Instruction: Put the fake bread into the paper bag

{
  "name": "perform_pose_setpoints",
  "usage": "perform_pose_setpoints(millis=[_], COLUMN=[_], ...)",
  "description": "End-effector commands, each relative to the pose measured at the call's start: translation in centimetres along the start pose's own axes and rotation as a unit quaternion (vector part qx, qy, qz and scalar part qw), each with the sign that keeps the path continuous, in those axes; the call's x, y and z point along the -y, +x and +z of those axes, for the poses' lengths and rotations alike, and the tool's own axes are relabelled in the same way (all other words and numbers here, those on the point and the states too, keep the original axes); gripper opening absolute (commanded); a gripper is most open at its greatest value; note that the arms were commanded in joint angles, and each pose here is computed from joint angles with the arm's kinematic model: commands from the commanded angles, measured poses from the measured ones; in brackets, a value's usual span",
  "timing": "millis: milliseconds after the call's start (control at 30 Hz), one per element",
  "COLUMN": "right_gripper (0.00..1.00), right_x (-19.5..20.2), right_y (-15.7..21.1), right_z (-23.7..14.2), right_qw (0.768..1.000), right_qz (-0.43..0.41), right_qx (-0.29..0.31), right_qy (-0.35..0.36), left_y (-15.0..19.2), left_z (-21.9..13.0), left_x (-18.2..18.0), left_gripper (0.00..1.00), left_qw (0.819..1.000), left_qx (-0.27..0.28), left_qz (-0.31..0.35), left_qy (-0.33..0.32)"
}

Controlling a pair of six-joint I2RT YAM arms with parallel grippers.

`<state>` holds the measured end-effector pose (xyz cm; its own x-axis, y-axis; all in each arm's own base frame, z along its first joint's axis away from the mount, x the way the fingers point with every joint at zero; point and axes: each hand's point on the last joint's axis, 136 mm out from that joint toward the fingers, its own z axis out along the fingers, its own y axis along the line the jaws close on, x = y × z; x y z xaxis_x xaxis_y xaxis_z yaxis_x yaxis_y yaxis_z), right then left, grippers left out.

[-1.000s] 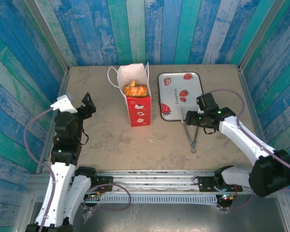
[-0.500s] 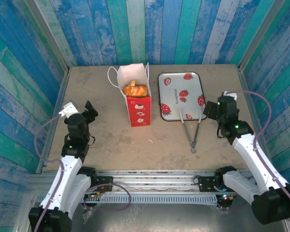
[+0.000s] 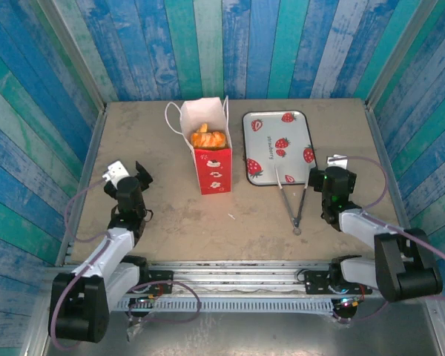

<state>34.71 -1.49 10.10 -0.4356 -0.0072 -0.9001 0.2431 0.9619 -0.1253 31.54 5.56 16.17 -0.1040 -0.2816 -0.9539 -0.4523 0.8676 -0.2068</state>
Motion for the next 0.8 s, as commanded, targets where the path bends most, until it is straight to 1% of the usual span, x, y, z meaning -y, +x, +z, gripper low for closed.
perform_pose_setpoints(millis=[0, 100, 167, 233, 267, 333, 400, 433, 500, 533, 567, 600, 633, 667, 700, 767], right_gripper=[1.0, 1.0, 1.0, 1.0, 1.0, 1.0, 1.0, 1.0, 1.0, 1.0, 1.0, 1.0, 1.0, 1.0, 1.0, 1.0], right_x=[-0.2, -0.3, -0.7, -1.4, -1.4, -1.7, -1.3, -1.3, -1.5, -1.4, -1.4, -1.5, -1.5, -1.4, -1.5, -1.4], right_y=[-4.0, -3.3, -3.2, -2.9, -3.0, -2.5, -2.4, -2.2, -1.9, -2.2, -2.1, -2.0, -2.1, -2.1, -2.0, -2.1], right_z=[0.3, 1.1, 1.4, 1.8, 1.9, 2.6, 3.5, 3.5, 3.7, 3.6, 3.6, 3.7, 3.7, 3.7, 3.7, 3.7], right_qw=[0.996, 0.995, 0.994, 0.996, 0.996, 0.997, 0.996, 0.996, 0.998, 0.997, 0.997, 0.998, 0.998, 0.998, 0.998, 0.998], right_qz=[0.006, 0.01, 0.007, -0.007, -0.006, -0.008, 0.005, 0.001, -0.002, 0.001, 0.002, -0.002, -0.001, 0.0, -0.001, -0.001], right_qx=[0.09, 0.096, 0.108, 0.086, 0.088, 0.073, 0.091, 0.085, 0.051, 0.067, 0.069, 0.059, 0.055, 0.061, 0.059, 0.059], right_qy=[-0.001, 0.0, -0.011, -0.028, -0.027, -0.035, -0.023, -0.022, -0.029, -0.028, -0.027, -0.029, -0.031, -0.028, -0.029, -0.03], left_y=[-0.4, 0.2, 0.2, 0.3, 0.5, 0.3, 1.1, 1.2, 2.2, 3.1, 2.4, 2.5, 3.4, 3.9, 3.5, 3.8], left_z=[0.5, 0.9, 1.0, 1.3, 1.5, 1.6, 2.0, 2.2, 2.4, 2.5, 2.5, 2.6, 3.2, 3.8, 4.1, 5.0], left_x=[0.6, 0.8, 1.3, 2.2, 2.7, 3.8, 4.9, 5.0, 5.2, 5.4, 5.7, 6.0, 6.2, 6.4, 6.4, 5.6], left_gripper=[0.94, 0.94, 0.94, 0.94, 0.94, 0.94, 0.94, 0.94, 0.94, 0.94, 0.94, 0.94, 0.94, 0.94, 0.94, 0.94], left_qw=[0.999, 0.998, 0.996, 0.994, 0.993, 0.989, 0.983, 0.983, 0.981, 0.979, 0.976, 0.976, 0.977, 0.976, 0.977, 0.982], left_qx=[0.027, 0.034, 0.048, 0.053, 0.054, 0.066, 0.065, 0.067, 0.065, 0.063, 0.085, 0.079, 0.046, 0.032, 0.038, 0.013], left_qz=[0.034, 0.052, 0.059, 0.075, 0.084, 0.093, 0.119, 0.12, 0.126, 0.132, 0.135, 0.137, 0.144, 0.149, 0.144, 0.129], left_qy=[0.014, 0.02, 0.037, 0.056, 0.068, 0.095, 0.122, 0.123, 0.131, 0.142, 0.148, 0.153, 0.153, 0.153, 0.151, 0.137])
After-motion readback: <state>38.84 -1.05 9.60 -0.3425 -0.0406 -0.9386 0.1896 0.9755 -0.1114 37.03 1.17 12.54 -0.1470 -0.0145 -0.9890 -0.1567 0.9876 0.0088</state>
